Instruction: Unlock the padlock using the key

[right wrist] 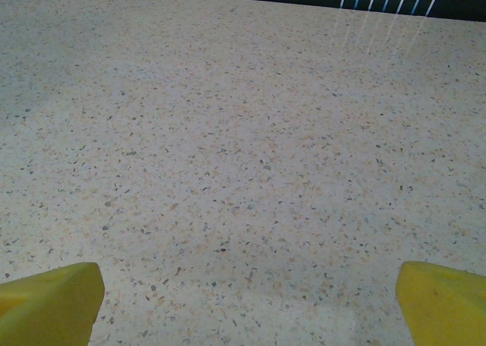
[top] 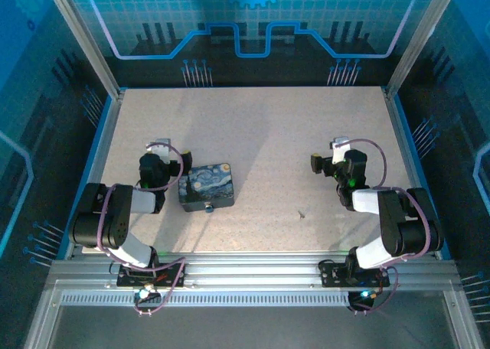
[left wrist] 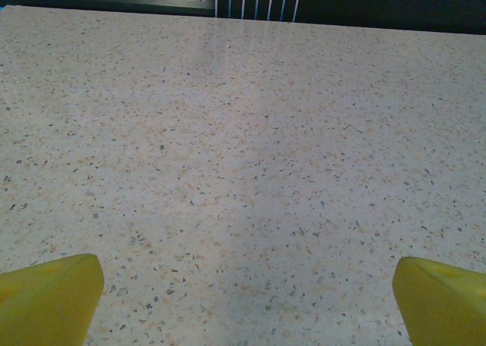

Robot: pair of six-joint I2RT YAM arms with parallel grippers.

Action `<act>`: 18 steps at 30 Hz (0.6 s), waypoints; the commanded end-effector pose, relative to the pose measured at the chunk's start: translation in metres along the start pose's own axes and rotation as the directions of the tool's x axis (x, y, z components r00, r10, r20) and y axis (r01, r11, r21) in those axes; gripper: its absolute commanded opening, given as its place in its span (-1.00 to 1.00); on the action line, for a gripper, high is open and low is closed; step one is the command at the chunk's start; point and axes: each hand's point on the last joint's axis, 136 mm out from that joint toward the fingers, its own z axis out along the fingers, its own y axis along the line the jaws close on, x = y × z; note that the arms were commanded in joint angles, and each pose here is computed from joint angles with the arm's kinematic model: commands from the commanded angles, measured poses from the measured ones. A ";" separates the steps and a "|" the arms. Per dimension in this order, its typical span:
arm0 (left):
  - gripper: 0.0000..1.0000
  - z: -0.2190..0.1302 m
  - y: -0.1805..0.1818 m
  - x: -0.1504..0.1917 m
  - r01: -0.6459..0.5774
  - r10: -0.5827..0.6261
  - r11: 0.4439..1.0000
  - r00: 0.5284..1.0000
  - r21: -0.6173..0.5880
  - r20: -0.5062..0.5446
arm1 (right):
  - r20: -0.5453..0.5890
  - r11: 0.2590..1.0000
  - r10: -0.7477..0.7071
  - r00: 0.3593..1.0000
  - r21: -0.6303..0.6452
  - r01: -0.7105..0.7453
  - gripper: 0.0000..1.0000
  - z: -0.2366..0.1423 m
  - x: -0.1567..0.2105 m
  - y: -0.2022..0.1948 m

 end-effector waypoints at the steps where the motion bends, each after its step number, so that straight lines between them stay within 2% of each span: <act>1: 0.98 -0.002 -0.003 -0.007 0.008 -0.009 1.000 1.000 0.015 0.027 | 0.039 1.000 -0.010 0.999 -0.003 0.010 0.99 -0.001 -0.011 0.003; 6: 0.98 -0.021 -0.003 -0.025 0.006 -0.007 1.000 0.996 0.008 0.094 | 0.032 1.000 -0.004 0.999 0.011 0.004 0.99 -0.015 -0.026 0.000; 11: 0.98 -0.036 -0.003 -0.050 0.018 -0.017 1.000 0.995 -0.008 0.095 | 0.002 0.998 0.055 0.998 -0.001 -0.055 0.99 -0.030 -0.039 0.002; 14: 0.98 -0.048 -0.006 -0.075 0.103 -0.103 0.995 0.990 0.005 0.095 | -0.040 0.992 0.112 0.993 -0.059 -0.114 0.99 -0.039 -0.049 0.013; 18: 0.98 -0.060 -0.013 -0.093 0.311 -0.311 0.950 0.950 0.010 -0.013 | -0.121 0.952 0.242 0.963 -0.164 -0.260 0.99 -0.051 -0.064 0.035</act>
